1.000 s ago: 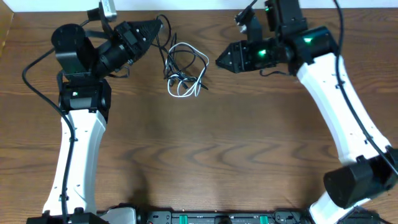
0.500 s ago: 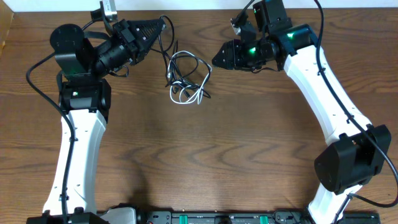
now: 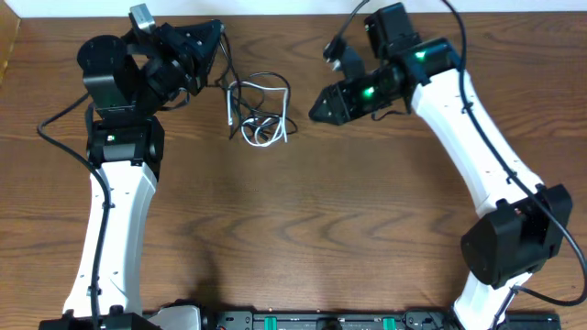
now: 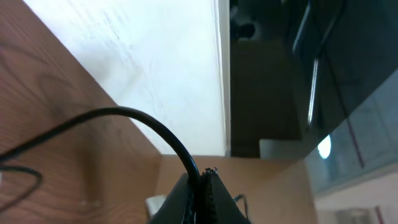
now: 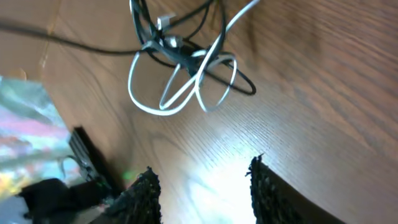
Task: Untangle cables
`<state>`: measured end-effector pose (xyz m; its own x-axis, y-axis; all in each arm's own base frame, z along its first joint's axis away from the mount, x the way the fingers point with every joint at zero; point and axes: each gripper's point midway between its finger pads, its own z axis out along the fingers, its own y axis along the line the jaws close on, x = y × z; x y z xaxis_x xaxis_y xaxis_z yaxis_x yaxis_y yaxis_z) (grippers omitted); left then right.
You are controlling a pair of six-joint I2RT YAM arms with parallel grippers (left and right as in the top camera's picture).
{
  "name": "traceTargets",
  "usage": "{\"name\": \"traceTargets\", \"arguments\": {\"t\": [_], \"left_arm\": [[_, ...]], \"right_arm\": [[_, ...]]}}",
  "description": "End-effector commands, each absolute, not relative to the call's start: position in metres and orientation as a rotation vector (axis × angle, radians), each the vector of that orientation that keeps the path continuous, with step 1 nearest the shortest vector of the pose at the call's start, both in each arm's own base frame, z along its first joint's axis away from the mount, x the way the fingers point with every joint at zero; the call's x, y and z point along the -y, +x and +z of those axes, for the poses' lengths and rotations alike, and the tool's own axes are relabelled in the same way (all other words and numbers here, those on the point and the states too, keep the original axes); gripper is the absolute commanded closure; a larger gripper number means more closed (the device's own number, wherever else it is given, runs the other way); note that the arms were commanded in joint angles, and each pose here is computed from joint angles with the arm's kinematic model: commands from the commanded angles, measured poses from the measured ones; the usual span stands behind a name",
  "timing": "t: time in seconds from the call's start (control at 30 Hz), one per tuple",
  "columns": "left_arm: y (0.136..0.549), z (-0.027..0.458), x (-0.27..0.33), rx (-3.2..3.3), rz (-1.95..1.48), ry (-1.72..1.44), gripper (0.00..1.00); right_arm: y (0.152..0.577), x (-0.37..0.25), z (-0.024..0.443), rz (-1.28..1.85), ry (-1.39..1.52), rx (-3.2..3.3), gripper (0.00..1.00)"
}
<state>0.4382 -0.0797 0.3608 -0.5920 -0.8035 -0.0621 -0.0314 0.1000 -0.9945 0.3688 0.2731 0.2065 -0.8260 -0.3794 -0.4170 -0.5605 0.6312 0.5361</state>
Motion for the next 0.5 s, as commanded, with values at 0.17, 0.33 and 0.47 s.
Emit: {"name": "traceTargets", "arguments": {"t": [0.17, 0.33, 0.47], "left_arm": [[0.441, 0.370, 0.075, -1.653, -1.714, -1.092, 0.92], [0.437, 0.370, 0.080, -1.640, -1.821, -1.209, 0.92], [0.436, 0.371, 0.081, -1.629, -1.864, -1.264, 0.92]], "right_arm": [[0.356, -0.304, 0.199, 0.717, -0.962, -2.524, 0.58], [0.366, -0.300, 0.192, 0.572, -0.872, -2.556, 0.59], [0.369, -0.300, 0.185, 0.558, -0.861, -2.556, 0.59]]}}
